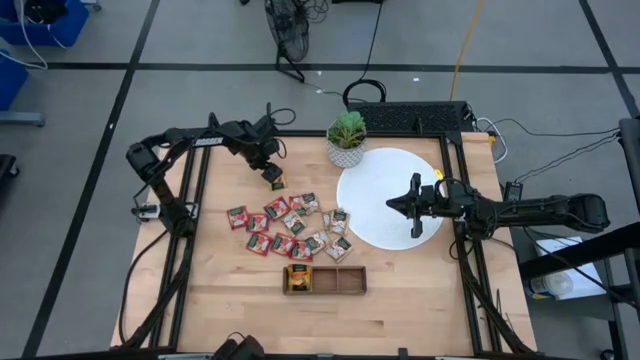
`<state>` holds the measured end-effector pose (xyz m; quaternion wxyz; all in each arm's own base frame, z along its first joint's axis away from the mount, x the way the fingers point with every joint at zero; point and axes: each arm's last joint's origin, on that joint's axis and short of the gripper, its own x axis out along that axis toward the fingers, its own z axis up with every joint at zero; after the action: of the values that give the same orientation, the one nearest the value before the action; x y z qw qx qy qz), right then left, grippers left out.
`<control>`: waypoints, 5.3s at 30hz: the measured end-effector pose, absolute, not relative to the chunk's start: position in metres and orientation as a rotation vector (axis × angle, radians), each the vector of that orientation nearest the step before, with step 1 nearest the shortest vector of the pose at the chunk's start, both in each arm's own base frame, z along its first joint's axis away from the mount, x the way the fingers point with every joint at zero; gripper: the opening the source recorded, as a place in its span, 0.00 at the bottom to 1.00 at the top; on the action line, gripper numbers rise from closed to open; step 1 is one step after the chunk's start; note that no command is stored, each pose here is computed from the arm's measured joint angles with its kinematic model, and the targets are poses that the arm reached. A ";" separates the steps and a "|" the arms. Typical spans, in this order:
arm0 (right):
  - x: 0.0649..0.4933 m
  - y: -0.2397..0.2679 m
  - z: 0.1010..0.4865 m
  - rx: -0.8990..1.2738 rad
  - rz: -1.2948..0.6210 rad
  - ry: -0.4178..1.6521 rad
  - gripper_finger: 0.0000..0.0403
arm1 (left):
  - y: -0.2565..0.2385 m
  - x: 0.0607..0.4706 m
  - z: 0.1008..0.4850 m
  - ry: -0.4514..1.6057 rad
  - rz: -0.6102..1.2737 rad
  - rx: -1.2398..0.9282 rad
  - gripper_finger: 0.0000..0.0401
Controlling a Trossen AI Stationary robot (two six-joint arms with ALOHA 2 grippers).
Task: Pick & Place Tea
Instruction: Put the orange tea bag into the left section of the wooden organizer, then put the light brown tea bag into the right section of the wooden organizer
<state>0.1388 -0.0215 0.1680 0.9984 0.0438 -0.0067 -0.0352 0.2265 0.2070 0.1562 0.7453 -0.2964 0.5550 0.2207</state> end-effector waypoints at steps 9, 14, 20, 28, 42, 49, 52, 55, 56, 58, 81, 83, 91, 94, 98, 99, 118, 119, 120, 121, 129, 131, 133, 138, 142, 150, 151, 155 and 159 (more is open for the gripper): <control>0.139 -0.021 0.168 0.087 -0.070 -0.015 0.00 | 0.216 0.232 0.128 1.236 0.414 -0.702 0.61; 0.139 -0.022 0.168 0.087 -0.070 -0.015 0.00 | 0.214 0.231 0.129 1.228 0.357 -0.714 0.57; 0.139 -0.021 0.167 0.084 -0.071 -0.007 0.00 | 0.210 0.228 0.128 1.268 0.344 -0.751 0.29; 0.139 -0.022 0.167 0.084 -0.071 -0.007 0.00 | 0.205 0.231 0.129 1.291 0.340 -0.696 0.02; 0.139 -0.022 0.168 0.084 -0.074 -0.010 0.00 | 0.117 0.242 0.236 1.104 0.405 -0.323 0.00; 0.139 -0.022 0.169 0.082 -0.075 -0.023 0.00 | 0.034 0.245 0.280 1.147 0.517 -0.181 0.00; 0.139 -0.022 0.170 0.081 -0.075 -0.032 0.00 | -0.007 0.258 0.296 1.145 0.532 -0.091 0.00; 0.139 -0.022 0.171 0.085 -0.074 -0.045 0.00 | -0.053 0.277 0.310 1.086 0.466 0.023 0.00; 0.139 -0.022 0.171 0.084 -0.074 -0.049 0.00 | -0.069 0.283 0.313 1.070 0.437 0.062 0.00; 0.139 -0.022 0.172 0.085 -0.074 -0.054 0.00 | -0.100 0.295 0.312 1.080 0.379 0.162 0.00; 0.139 -0.022 0.173 0.099 -0.072 -0.061 0.00 | -0.208 0.335 0.236 1.395 0.417 0.503 0.00; 0.139 -0.022 0.173 0.102 -0.072 -0.062 0.00 | -0.212 0.336 0.243 1.368 0.404 0.492 0.00; 0.139 -0.022 0.173 0.101 -0.071 -0.063 0.00 | -0.226 0.337 0.270 1.294 0.380 0.298 0.00; 0.139 -0.022 0.173 0.100 -0.072 -0.063 0.00 | -0.228 0.340 0.263 1.318 0.364 0.262 0.00; 0.139 -0.022 0.173 0.093 -0.072 -0.065 0.00 | -0.226 0.347 0.245 1.374 0.380 0.311 0.00; 0.139 -0.022 0.173 0.090 -0.072 -0.065 0.00 | -0.225 0.349 0.241 1.387 0.382 0.316 0.00; 0.139 -0.022 0.173 0.084 -0.072 -0.069 0.00 | -0.224 0.356 0.223 1.437 0.331 0.314 0.00; 0.139 -0.022 0.173 0.084 -0.072 -0.069 0.00 | -0.224 0.356 0.220 1.447 0.319 0.311 0.00; 0.139 -0.022 0.173 0.084 -0.072 -0.069 0.00 | -0.224 0.356 0.217 1.457 0.311 0.307 0.00; 0.139 -0.022 0.173 0.084 -0.072 -0.069 0.00 | -0.223 0.357 0.214 1.467 0.303 0.303 0.00; 0.139 -0.022 0.173 0.084 -0.072 -0.069 0.00 | -0.212 0.357 0.199 1.531 0.314 0.288 0.01; 0.139 -0.022 0.173 0.084 -0.072 -0.069 0.00 | -0.212 0.357 0.199 1.532 0.313 0.287 0.03; 0.139 -0.022 0.173 0.084 -0.072 -0.069 0.00 | -0.212 0.357 0.199 1.531 0.313 0.287 0.06; 0.139 -0.022 0.173 0.084 -0.072 -0.069 0.00 | -0.212 0.358 0.199 1.523 0.329 0.280 0.14; 0.139 -0.022 0.173 0.088 -0.071 -0.069 0.00 | -0.211 0.358 0.199 1.518 0.345 0.265 0.20; 0.139 -0.022 0.173 0.091 -0.071 -0.069 0.00 | -0.210 0.361 0.211 1.504 0.325 0.270 0.39; 0.139 -0.022 0.173 0.091 -0.071 -0.069 0.00 | -0.211 0.362 0.214 1.488 0.321 0.271 0.41; 0.139 -0.022 0.173 0.091 -0.071 -0.068 0.00 | -0.217 0.366 0.232 1.392 0.311 0.293 0.50; 0.139 -0.022 0.173 0.092 -0.071 -0.069 0.00 | -0.228 0.359 0.252 1.285 0.278 0.402 0.56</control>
<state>0.1386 -0.0216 0.1733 0.9977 0.0458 -0.0344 -0.0354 0.3590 -0.2284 0.2521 0.7729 0.1856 0.5930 0.1283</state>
